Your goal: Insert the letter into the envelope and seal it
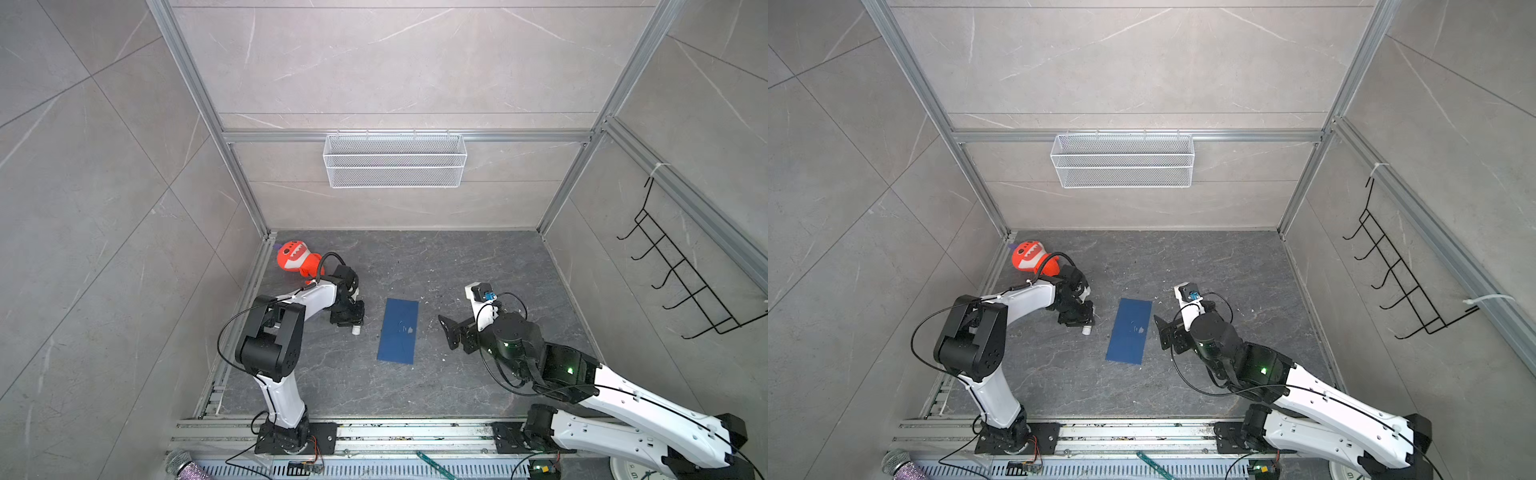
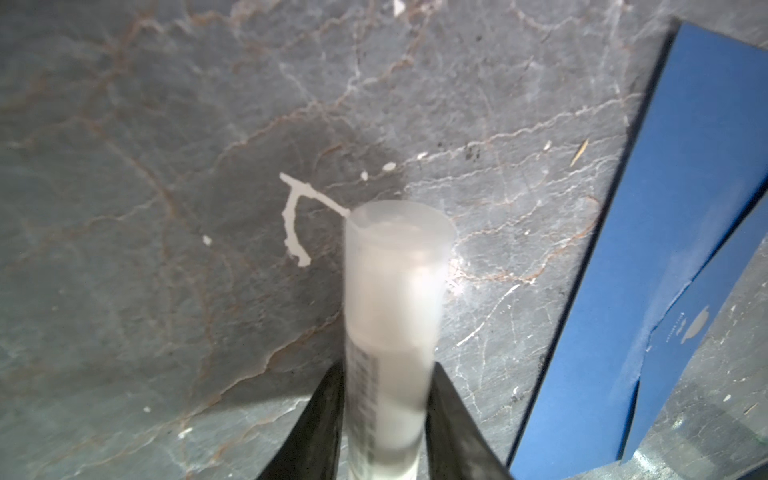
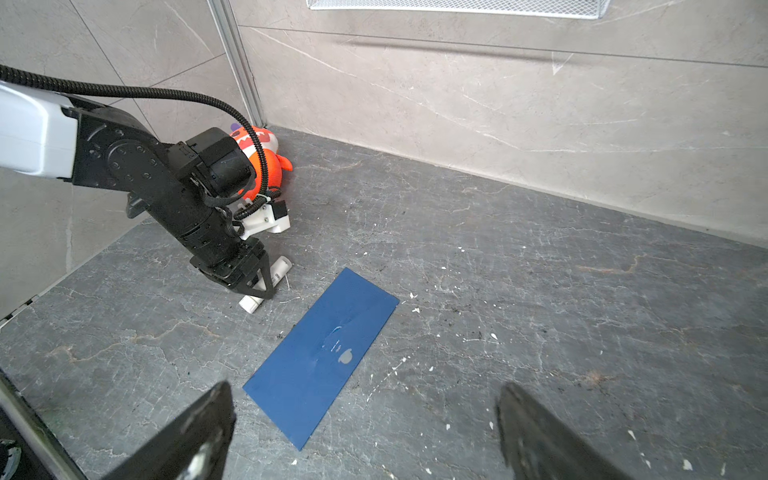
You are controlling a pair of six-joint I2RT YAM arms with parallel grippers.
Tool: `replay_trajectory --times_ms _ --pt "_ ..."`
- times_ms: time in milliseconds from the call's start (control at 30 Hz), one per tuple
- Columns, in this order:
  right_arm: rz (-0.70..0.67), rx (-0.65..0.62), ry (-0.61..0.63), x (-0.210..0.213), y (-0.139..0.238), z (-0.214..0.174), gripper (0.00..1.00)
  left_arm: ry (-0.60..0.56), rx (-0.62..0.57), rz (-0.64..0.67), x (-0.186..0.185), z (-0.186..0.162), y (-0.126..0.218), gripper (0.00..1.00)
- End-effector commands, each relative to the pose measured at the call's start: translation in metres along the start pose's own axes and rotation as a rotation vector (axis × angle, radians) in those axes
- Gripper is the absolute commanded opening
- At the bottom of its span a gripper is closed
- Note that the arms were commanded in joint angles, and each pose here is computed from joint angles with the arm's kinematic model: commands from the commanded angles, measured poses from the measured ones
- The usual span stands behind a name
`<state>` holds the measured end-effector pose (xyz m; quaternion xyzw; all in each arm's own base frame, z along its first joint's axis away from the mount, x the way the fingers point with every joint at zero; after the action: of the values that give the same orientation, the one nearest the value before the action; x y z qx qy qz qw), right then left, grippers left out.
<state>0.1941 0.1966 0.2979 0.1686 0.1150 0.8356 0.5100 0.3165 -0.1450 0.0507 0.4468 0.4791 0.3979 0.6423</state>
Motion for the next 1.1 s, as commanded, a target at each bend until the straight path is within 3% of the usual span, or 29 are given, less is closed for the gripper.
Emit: replay_trajectory --times_ms 0,433,633,833,1067 --pt "0.002 -0.002 -0.020 -0.001 0.004 0.001 0.99 0.023 0.015 -0.025 0.000 -0.002 -0.007 0.38" --pt "0.003 -0.004 -0.021 -0.002 0.006 0.001 0.99 0.031 -0.013 -0.042 -0.003 0.001 -0.004 0.42" --pt "0.005 -0.009 -0.023 -0.002 0.006 0.001 0.99 0.010 -0.101 -0.022 -0.006 0.009 0.023 0.51" --pt "-0.033 -0.038 -0.035 -0.012 0.005 0.001 0.99 -0.056 -0.342 0.051 -0.011 0.019 0.099 0.69" --pt "-0.217 -0.060 -0.109 -0.067 -0.010 -0.009 0.99 -0.073 -0.823 0.273 0.011 -0.007 0.193 0.97"
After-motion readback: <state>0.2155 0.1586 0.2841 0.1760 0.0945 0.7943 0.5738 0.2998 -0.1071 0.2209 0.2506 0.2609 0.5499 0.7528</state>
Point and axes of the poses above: each gripper's point midway between its finger pads, its own y axis back along the fingers, its own x axis along the line the jaws close on, z = x × y, the point moved 3 cm from there along y, back along the fingers, and after that the axes turned 7 degrees about -y, right-handed, at the moved point
